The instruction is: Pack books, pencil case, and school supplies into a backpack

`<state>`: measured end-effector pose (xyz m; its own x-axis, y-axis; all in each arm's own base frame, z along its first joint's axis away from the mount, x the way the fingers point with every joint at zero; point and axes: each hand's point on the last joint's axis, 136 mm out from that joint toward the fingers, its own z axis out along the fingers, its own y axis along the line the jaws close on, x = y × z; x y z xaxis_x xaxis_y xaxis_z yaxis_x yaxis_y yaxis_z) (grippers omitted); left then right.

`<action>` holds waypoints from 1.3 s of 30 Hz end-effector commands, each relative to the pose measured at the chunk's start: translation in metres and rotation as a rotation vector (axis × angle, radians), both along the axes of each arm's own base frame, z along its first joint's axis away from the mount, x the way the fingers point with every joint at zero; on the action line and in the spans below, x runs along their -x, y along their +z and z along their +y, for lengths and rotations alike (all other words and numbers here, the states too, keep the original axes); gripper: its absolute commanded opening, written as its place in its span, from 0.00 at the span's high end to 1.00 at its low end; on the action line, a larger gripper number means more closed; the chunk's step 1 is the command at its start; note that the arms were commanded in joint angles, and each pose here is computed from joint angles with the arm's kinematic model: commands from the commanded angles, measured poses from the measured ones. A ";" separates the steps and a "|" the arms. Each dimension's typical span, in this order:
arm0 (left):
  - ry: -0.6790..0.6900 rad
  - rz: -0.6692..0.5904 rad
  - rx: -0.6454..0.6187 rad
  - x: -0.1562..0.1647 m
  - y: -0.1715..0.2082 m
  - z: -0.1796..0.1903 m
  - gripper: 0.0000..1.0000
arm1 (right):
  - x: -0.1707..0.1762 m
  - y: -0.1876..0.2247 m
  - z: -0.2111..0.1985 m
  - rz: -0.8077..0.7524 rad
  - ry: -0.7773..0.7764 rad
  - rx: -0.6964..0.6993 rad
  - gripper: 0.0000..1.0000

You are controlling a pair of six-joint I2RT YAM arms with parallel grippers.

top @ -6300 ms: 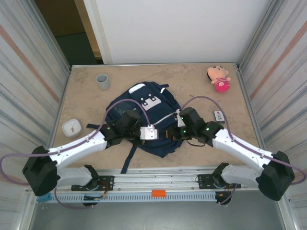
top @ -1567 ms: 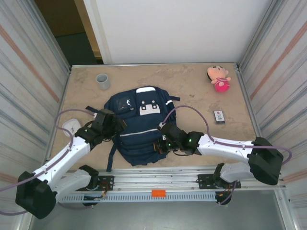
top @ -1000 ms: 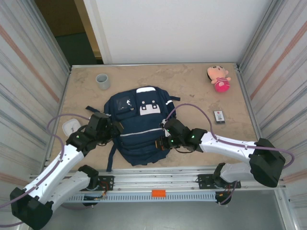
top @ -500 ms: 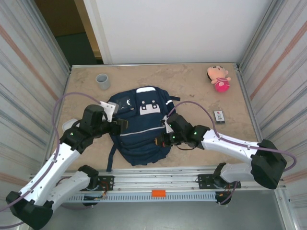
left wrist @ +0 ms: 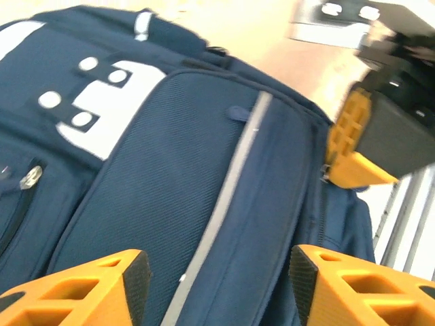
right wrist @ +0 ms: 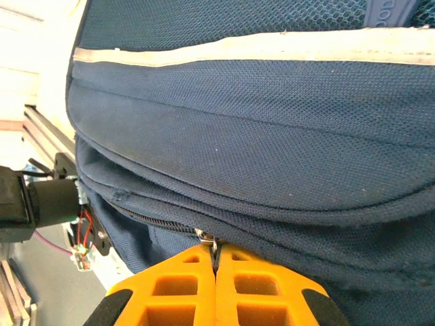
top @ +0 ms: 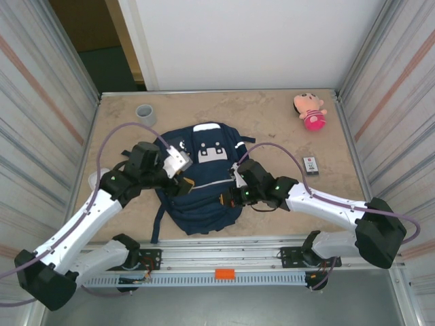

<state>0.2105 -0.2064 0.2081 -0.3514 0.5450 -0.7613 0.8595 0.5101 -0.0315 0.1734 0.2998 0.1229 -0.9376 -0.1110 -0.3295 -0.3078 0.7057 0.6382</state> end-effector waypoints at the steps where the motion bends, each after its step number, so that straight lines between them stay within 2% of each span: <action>1: -0.233 -0.118 -0.049 0.017 0.002 -0.019 0.40 | -0.009 0.018 0.007 -0.056 0.009 -0.057 1.00; 9: -0.530 -0.175 -0.173 0.044 -0.038 -0.052 0.40 | -0.009 0.016 0.009 -0.047 0.014 -0.058 1.00; 16: -0.536 -0.121 -0.195 0.036 -0.062 -0.066 0.47 | -0.009 0.018 0.008 -0.054 0.013 -0.064 1.00; 24: -0.458 -0.069 -0.285 0.023 -0.088 -0.060 0.55 | -0.007 0.023 0.006 -0.063 0.018 -0.089 1.00; 26: -0.447 -0.066 -0.298 0.022 -0.090 -0.058 0.61 | -0.007 0.023 0.004 -0.063 0.014 -0.088 1.00; 28: -0.437 -0.067 -0.302 0.022 -0.090 -0.056 0.76 | -0.006 0.019 0.000 -0.060 0.007 -0.066 1.00; 31: -0.449 -0.076 -0.266 0.026 -0.085 -0.058 0.91 | -0.011 0.004 -0.017 -0.056 -0.050 0.037 1.00; 35: -0.459 -0.076 -0.187 0.031 -0.074 -0.067 0.95 | -0.008 -0.003 -0.018 -0.047 -0.046 0.063 0.98; 37: -0.456 -0.078 -0.158 0.032 -0.069 -0.071 0.96 | -0.007 0.000 -0.012 -0.059 -0.038 0.042 0.87; 39: -0.452 -0.073 -0.136 0.032 -0.067 -0.073 0.97 | -0.007 0.000 -0.009 -0.068 -0.036 0.042 0.81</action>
